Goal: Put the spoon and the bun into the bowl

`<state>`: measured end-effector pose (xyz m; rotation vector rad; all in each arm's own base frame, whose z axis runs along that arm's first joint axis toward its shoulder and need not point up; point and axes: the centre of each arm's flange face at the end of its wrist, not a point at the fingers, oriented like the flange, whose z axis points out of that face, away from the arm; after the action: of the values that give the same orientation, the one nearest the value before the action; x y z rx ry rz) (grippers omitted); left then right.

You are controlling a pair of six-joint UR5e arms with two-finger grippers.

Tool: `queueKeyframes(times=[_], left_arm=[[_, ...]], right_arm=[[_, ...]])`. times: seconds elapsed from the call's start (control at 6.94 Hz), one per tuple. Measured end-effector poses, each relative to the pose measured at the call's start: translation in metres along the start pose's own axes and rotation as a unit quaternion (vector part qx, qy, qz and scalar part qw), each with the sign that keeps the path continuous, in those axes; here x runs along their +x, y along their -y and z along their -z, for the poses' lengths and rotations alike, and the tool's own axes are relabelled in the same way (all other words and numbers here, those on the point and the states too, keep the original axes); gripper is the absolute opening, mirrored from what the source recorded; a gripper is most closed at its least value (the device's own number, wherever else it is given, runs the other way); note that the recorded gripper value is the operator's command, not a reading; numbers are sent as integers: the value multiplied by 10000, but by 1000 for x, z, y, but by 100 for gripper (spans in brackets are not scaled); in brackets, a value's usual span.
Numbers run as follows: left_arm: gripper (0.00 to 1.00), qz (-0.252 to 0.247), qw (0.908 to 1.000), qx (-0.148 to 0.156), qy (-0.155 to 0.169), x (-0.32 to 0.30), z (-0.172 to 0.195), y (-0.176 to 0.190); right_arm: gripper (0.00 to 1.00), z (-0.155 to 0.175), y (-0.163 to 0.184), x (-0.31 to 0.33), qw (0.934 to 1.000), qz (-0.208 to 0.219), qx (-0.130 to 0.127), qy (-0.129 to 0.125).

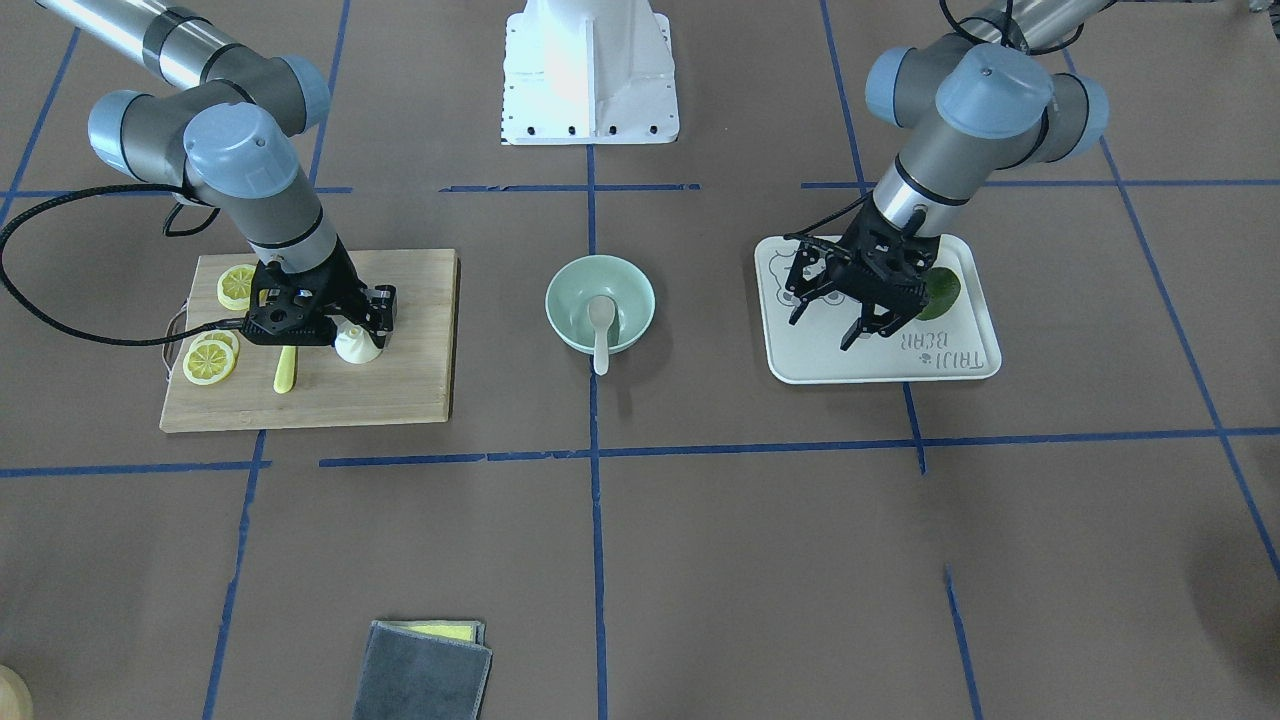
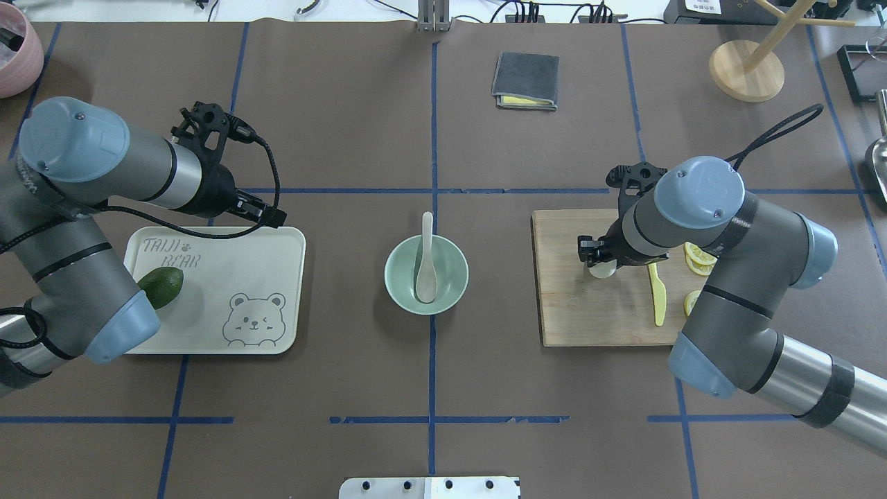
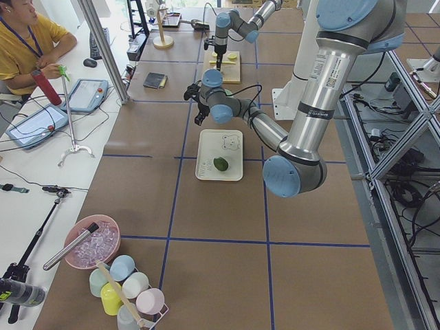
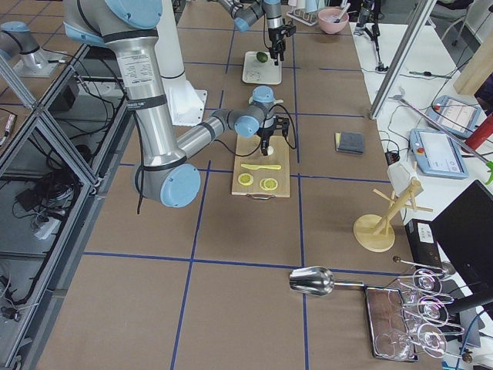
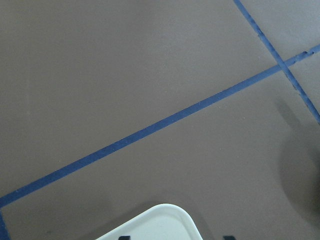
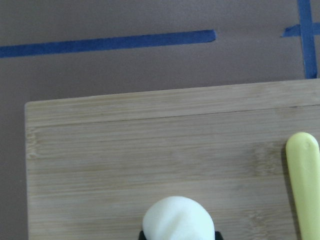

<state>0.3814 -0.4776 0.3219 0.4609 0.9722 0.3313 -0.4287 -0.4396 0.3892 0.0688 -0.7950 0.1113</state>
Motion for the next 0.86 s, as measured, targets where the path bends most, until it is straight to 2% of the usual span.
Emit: queueKeyframes(times=[0.29, 0.58, 0.86], left_arm=[[70, -2, 10000, 37, -16, 1, 6, -1], [71, 5, 10000, 35, -13, -7, 18, -16], [71, 3, 10000, 32, -7, -10, 24, -23]], right_arm=[[38, 28, -3, -25, 9999, -29, 10, 107], [40, 62, 1, -83, 9982, -361, 96, 475], [41, 75, -6, -159, 9933, -812, 65, 814]])
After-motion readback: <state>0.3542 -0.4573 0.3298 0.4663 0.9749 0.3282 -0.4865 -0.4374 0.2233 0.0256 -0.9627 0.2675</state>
